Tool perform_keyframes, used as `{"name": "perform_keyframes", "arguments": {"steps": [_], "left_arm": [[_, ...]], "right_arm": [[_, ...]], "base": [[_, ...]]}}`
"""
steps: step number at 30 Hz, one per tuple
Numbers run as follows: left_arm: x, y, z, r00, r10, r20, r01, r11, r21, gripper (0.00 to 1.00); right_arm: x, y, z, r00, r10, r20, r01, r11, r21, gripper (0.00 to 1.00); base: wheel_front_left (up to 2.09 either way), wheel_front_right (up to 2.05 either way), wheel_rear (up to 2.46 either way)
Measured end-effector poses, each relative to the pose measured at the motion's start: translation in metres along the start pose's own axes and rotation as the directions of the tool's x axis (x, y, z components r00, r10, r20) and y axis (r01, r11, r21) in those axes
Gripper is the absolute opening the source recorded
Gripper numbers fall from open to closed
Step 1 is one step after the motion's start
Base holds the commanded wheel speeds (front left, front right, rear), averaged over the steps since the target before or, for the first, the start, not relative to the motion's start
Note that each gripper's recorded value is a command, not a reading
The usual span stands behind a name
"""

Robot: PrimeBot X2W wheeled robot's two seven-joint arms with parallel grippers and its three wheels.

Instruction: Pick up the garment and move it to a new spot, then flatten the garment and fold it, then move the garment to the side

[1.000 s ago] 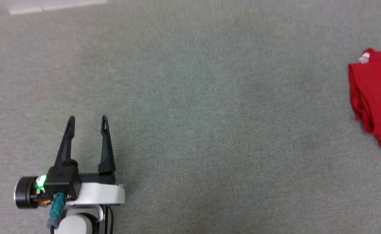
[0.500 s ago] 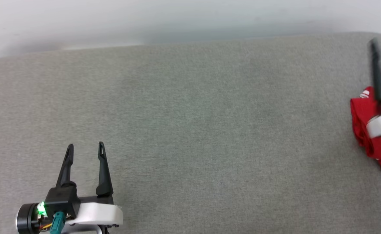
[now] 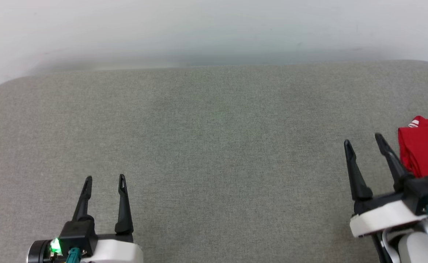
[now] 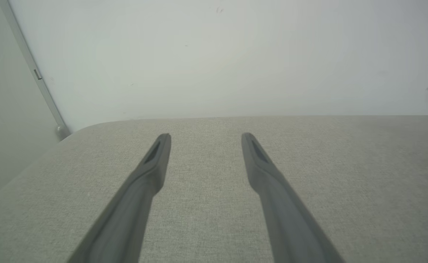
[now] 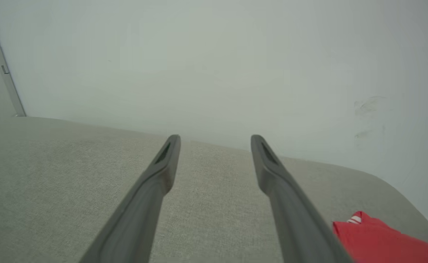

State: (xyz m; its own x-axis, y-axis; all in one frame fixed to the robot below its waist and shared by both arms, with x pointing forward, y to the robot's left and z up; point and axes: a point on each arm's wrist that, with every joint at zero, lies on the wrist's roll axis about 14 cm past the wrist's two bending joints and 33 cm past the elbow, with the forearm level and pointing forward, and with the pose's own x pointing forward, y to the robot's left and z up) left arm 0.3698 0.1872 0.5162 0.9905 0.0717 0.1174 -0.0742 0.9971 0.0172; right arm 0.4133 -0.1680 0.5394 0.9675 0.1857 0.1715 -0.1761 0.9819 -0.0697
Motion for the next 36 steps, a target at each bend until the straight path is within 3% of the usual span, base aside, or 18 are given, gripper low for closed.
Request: {"name": "perform_keyframes", "arguments": {"steps": [11,25,26,31,36], "left_arm": [[-0.018,-0.003,0.000,1.000,-0.024,-0.011,0.024,1.000,-0.013,1.00],[-0.028,-0.001,-0.011,0.998,-0.030,-0.048,0.029,0.999,-0.027,1.00],[-0.029,-0.001,-0.012,0.998,-0.032,-0.050,0.031,0.999,-0.033,0.00],[-0.034,-0.001,-0.027,0.994,-0.031,-0.103,0.026,0.999,-0.045,0.00],[-0.035,0.002,-0.032,0.991,-0.014,-0.135,-0.006,0.989,-0.145,0.00]], "right_arm": [[-0.046,-0.003,-0.010,0.994,-0.097,-0.046,0.100,0.992,0.075,1.00],[-0.055,0.003,-0.011,0.994,-0.098,-0.052,0.102,0.990,0.094,1.00],[-0.055,0.004,-0.012,0.994,-0.098,-0.055,0.102,0.990,0.095,0.00],[-0.062,0.005,-0.027,0.989,-0.099,-0.110,0.111,0.988,0.108,0.00],[-0.064,0.001,-0.031,0.984,-0.123,-0.129,0.148,0.967,0.207,0.00]], "base": [[0.00,0.00,0.00],[0.00,0.00,0.00],[0.00,0.00,0.00],[0.00,0.00,0.00],[0.00,0.00,0.00]]}}
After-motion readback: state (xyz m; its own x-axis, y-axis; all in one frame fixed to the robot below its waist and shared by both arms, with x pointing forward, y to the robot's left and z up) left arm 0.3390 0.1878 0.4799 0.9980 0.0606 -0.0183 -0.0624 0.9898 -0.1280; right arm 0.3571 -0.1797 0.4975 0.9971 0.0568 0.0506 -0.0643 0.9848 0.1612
